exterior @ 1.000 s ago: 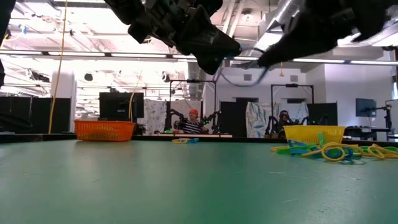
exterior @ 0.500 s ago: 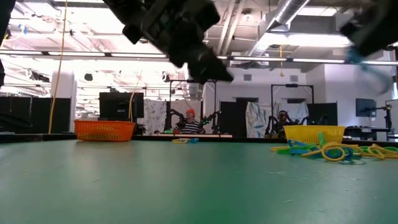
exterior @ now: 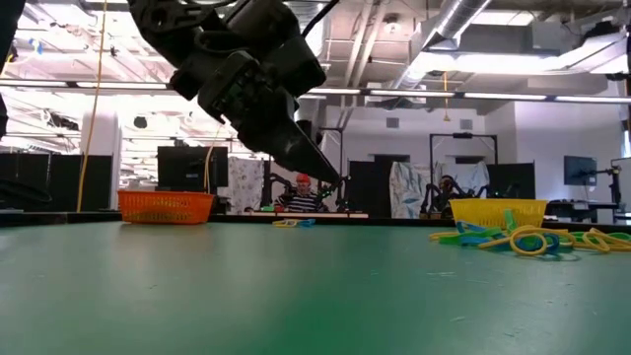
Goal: Sort rubber bands into baskets
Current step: Put the blue rubber band into the red bin
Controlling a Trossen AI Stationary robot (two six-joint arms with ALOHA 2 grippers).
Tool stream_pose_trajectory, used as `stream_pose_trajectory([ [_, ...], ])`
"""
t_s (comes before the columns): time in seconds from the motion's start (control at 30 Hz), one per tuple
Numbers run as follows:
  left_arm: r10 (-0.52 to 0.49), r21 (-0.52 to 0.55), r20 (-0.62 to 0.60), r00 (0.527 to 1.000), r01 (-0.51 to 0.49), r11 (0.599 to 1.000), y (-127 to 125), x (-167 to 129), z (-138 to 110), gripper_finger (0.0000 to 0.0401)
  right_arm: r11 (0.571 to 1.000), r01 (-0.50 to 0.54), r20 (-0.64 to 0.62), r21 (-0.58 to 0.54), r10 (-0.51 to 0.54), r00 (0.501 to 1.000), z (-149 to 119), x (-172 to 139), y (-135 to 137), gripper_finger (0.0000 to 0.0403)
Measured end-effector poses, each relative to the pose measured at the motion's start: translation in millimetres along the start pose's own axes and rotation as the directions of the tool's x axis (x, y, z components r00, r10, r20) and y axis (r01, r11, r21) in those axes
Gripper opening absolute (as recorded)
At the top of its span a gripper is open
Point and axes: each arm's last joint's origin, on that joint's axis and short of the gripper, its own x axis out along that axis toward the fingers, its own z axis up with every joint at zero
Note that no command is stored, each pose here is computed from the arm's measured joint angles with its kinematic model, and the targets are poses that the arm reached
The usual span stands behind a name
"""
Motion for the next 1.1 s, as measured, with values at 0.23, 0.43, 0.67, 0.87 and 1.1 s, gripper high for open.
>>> stream_pose_trajectory([
  [0.23,0.016,-0.005,0.015,1.0,-0.015,1.0,0,1,-6,0.0169,0.998,0.053,-0.028,0.023,-0.053,0.998,-8,3,3,0.0014],
  [0.43,0.015,-0.007,0.014,1.0,-0.015,1.0,0,1,-7,0.0169,0.99,0.142,-0.036,0.01,-0.142,0.989,-8,16,11,0.0031],
  [0.67,0.015,-0.031,0.013,1.0,-0.015,0.999,0,1,-7,0.0169,0.98,0.199,-0.086,0.01,-0.197,0.977,-9,31,22,0.0044],
  [0.87,0.015,-0.04,0.012,1.0,-0.014,0.999,0,1,-7,0.0169,0.982,0.185,-0.12,0.047,-0.178,0.977,-11,34,27,0.0097],
  [1.1,0.015,-0.04,0.012,1.0,-0.014,0.999,0,1,-7,0.0169,0.989,0.119,-0.112,0.084,-0.109,0.988,-10,35,34,0.0184],
])
